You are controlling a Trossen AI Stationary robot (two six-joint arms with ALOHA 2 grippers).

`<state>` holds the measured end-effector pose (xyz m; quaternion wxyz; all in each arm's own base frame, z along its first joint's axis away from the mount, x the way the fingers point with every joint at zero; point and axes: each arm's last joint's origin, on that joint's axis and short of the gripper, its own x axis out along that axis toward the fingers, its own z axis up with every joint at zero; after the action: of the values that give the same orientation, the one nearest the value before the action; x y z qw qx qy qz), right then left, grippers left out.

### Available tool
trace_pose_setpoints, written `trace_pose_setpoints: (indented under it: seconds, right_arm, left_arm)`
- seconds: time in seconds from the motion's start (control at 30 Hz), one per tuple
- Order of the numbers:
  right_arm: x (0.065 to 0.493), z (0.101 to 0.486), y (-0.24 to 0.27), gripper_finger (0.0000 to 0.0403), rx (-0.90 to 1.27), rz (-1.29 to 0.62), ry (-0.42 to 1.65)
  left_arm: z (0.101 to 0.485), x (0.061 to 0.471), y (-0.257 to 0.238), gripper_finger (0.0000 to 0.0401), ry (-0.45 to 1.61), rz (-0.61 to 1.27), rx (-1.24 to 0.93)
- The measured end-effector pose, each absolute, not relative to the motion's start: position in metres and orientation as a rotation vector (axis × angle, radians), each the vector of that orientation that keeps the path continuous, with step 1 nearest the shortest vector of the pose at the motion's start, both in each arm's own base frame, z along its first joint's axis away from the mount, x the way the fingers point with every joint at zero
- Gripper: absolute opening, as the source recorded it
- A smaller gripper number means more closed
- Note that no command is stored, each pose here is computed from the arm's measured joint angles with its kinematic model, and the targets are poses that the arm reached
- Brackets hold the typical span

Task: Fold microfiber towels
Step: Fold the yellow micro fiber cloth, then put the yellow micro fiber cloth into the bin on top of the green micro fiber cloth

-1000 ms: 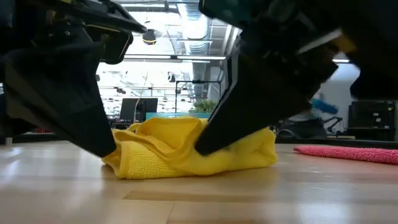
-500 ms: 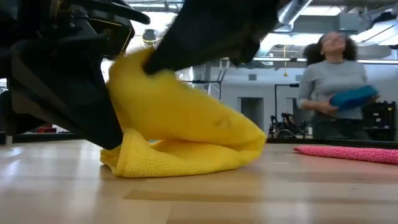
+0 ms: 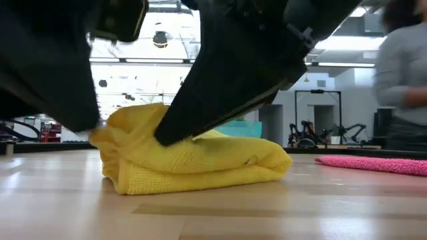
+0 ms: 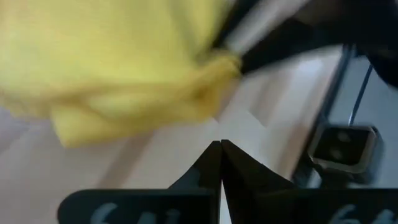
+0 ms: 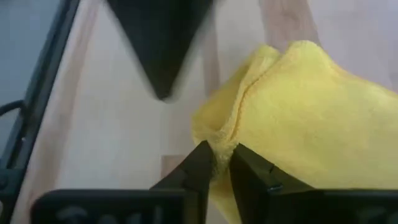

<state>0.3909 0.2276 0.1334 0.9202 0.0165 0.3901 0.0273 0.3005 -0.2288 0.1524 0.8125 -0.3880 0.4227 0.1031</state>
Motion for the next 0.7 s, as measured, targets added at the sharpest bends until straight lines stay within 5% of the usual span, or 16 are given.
trace_pose_setpoints:
  seconds: [0.17, 0.37, 0.7]
  right_arm:
    - [0.394, 0.161, 0.218, 0.0126, 0.06, 0.048, 0.746]
    - [0.386, 0.172, 0.209, 0.0179, 0.104, 0.001, 0.804]
    - [0.354, 0.186, 0.21, 0.0198, 0.228, -0.307, 0.864]
  left_arm:
    - [0.187, 0.303, -0.232, 0.0, 0.94, 0.188, -0.782]
    - [0.228, 0.308, -0.227, 0.0, 0.753, 0.313, -0.621]
    - [0.208, 0.32, -0.211, 0.0, 0.584, 0.367, -0.59]
